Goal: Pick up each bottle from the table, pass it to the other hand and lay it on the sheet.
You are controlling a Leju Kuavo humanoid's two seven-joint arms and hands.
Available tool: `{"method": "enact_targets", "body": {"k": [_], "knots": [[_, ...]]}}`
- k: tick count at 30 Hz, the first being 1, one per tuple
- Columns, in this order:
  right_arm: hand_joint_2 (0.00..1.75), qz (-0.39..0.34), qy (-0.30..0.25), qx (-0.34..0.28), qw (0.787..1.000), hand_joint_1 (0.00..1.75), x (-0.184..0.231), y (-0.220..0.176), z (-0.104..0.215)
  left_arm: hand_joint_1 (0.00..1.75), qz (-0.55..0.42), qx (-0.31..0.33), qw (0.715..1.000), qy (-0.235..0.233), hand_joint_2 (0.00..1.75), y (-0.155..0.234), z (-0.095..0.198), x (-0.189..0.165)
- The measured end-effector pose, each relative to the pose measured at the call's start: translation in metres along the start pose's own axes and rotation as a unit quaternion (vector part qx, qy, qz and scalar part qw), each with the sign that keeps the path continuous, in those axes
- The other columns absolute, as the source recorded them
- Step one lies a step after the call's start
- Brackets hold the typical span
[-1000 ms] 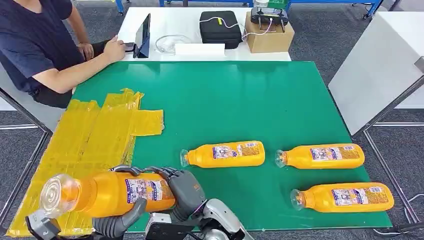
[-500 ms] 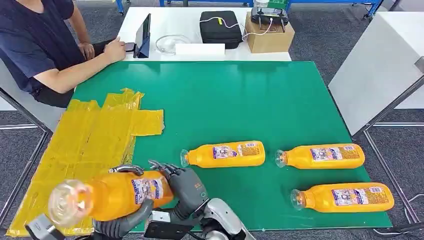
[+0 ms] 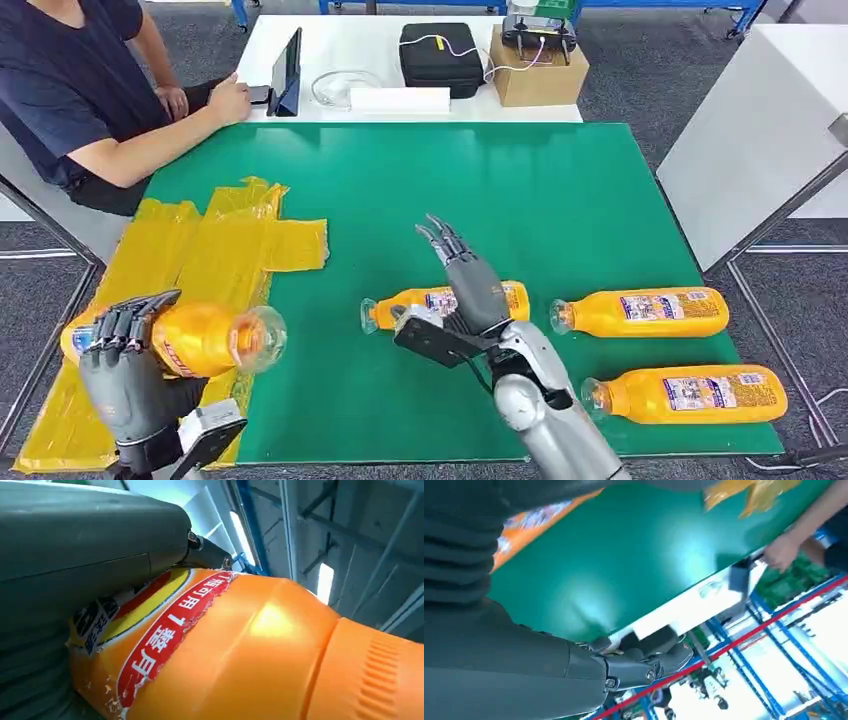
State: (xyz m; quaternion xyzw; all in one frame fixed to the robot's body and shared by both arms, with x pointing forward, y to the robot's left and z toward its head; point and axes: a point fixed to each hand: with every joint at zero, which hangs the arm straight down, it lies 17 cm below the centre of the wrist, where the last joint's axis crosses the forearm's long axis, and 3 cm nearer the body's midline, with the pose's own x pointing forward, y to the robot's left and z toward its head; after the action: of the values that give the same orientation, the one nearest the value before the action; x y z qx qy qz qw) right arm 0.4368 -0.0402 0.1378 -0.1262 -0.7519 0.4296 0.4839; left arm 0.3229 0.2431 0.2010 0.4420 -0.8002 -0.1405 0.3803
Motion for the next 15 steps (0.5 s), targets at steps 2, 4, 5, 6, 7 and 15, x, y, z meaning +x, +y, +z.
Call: {"method": "enact_targets", "body": {"k": [2, 4, 5, 6, 7, 15], "knots": [[0.00, 0.007, 0.007, 0.000, 1.000, 0.00, -0.011, -0.008, 0.001, 1.75, -0.039, -0.032, 0.999, -0.012, 1.75, -0.013, 0.008, -0.007], [1.75, 0.012, 0.012, 0.005, 1.000, 0.00, -0.019, -0.013, 0.001, 1.75, -0.086, -0.077, 0.993, -0.028, 1.75, -0.032, 0.018, -0.011], [1.75, 0.013, 0.014, 0.011, 1.000, 0.00, -0.022, -0.014, 0.001, 1.75, -0.107, -0.099, 0.989, -0.031, 1.75, -0.043, 0.023, -0.014], [1.75, 0.014, 0.015, 0.016, 1.000, 0.00, -0.025, -0.015, 0.000, 1.75, -0.123, -0.121, 0.985, -0.027, 1.75, -0.053, 0.030, -0.019], [1.75, 0.015, 0.019, 0.024, 0.999, 0.00, -0.029, -0.016, -0.001, 1.75, -0.137, -0.145, 0.980, -0.014, 1.75, -0.066, 0.040, -0.029], [1.75, 0.037, 0.054, 0.120, 0.991, 0.00, -0.067, -0.004, -0.014, 1.75, -0.169, -0.321, 0.932, 0.015, 1.75, -0.147, 0.125, -0.076]]}}
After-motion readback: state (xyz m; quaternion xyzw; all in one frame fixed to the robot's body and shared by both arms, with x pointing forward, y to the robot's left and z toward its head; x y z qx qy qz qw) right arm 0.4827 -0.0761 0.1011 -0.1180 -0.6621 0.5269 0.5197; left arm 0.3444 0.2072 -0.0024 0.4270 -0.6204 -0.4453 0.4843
